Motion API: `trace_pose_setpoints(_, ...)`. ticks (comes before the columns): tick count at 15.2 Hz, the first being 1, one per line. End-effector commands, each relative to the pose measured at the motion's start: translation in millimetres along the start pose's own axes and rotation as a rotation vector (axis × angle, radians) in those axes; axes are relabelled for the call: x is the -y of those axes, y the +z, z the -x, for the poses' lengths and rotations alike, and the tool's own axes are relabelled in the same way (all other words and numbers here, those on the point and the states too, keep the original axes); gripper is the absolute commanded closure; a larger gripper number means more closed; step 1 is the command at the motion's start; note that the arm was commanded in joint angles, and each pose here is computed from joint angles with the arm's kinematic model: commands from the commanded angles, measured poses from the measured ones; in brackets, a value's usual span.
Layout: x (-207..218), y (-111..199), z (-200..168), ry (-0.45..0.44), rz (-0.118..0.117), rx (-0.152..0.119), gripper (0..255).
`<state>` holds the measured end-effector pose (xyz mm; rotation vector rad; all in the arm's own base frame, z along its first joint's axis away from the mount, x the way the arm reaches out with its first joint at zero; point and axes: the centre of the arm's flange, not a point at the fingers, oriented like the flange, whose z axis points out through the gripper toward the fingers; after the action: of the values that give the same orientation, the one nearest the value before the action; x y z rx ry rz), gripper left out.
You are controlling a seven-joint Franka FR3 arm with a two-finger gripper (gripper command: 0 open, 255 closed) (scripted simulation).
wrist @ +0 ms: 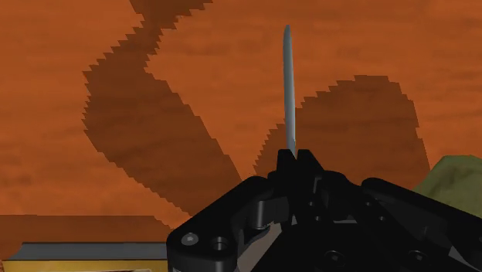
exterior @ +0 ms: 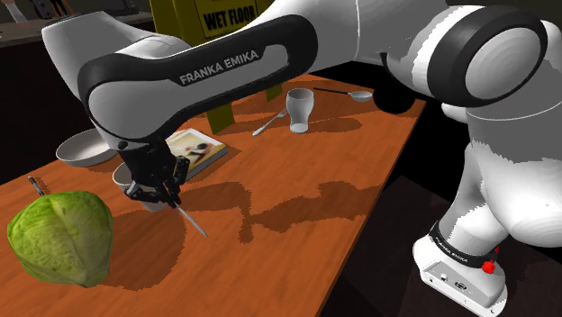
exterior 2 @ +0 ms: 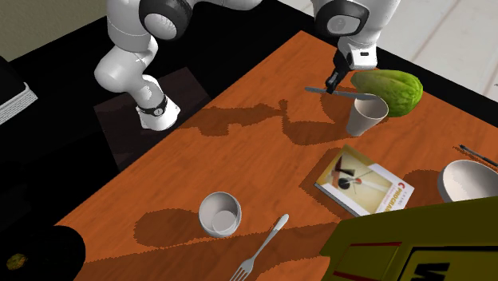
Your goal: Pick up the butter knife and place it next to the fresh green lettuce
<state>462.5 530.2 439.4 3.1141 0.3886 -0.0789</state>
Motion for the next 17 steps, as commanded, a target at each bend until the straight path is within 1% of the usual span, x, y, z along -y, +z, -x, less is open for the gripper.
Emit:
trace_pose_setpoints(1,-1,10,-1,0.0,0.001,0.001,255)
trace_pose_setpoints(12,-1,70,-4,0.0,0.001,0.001,255)
trace_pose_setpoints(17,-1,70,-4,0.0,0.001,0.001,255)
